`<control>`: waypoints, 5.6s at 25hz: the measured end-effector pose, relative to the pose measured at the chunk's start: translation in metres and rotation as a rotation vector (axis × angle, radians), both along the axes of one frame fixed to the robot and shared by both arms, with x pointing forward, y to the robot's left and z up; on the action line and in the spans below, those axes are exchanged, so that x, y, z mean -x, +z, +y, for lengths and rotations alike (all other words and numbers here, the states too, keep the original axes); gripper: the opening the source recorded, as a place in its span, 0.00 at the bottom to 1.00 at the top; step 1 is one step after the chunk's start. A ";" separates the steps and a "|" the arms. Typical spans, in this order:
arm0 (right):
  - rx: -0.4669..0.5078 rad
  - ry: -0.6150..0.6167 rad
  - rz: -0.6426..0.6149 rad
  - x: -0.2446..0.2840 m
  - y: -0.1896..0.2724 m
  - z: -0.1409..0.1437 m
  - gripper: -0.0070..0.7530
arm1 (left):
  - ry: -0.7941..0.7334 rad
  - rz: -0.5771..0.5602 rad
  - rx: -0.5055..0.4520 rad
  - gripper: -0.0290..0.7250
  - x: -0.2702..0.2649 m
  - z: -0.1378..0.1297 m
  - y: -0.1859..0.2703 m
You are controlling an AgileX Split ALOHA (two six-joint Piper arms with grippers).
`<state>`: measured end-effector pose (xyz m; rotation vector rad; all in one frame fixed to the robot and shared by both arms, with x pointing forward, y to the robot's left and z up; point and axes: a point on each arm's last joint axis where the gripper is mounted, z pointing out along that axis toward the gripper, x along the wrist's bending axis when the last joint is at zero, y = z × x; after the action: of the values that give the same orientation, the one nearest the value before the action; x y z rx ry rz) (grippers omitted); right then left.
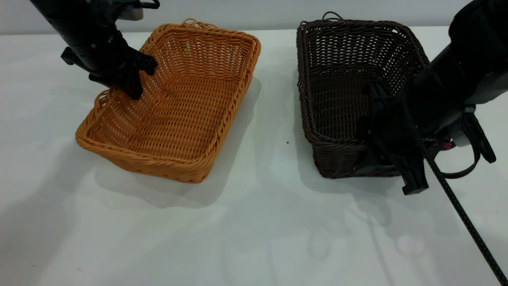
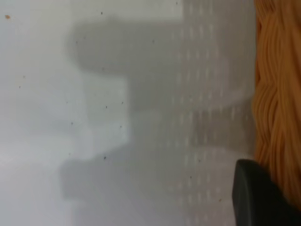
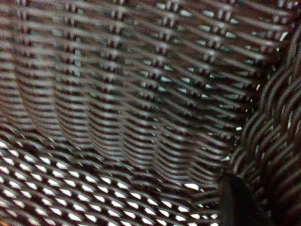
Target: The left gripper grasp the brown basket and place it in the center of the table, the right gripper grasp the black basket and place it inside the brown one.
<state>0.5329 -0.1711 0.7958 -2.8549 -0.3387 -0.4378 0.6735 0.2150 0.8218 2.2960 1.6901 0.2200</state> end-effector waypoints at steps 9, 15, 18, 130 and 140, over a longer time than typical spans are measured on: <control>-0.009 -0.014 -0.096 -0.016 0.027 -0.021 0.15 | -0.113 -0.020 -0.034 0.15 0.000 -0.001 0.000; -0.026 0.202 -0.306 -0.041 0.067 -0.079 0.15 | -0.488 -0.098 -0.143 0.15 0.002 -0.021 0.001; -0.136 0.368 -0.376 -0.050 0.081 -0.098 0.15 | -0.769 -0.169 -0.220 0.15 0.006 -0.047 0.002; 0.639 1.480 -0.812 0.181 0.397 -0.067 0.70 | -0.219 -0.680 -0.013 0.57 0.381 0.074 0.402; 0.700 1.481 -0.725 0.246 0.267 -0.103 0.70 | -0.203 -0.289 -0.021 0.57 0.375 0.061 0.282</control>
<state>0.2867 -0.2740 1.0627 -1.8412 -2.7604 -1.0239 0.2988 0.2765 1.1041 2.2991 1.3122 0.5006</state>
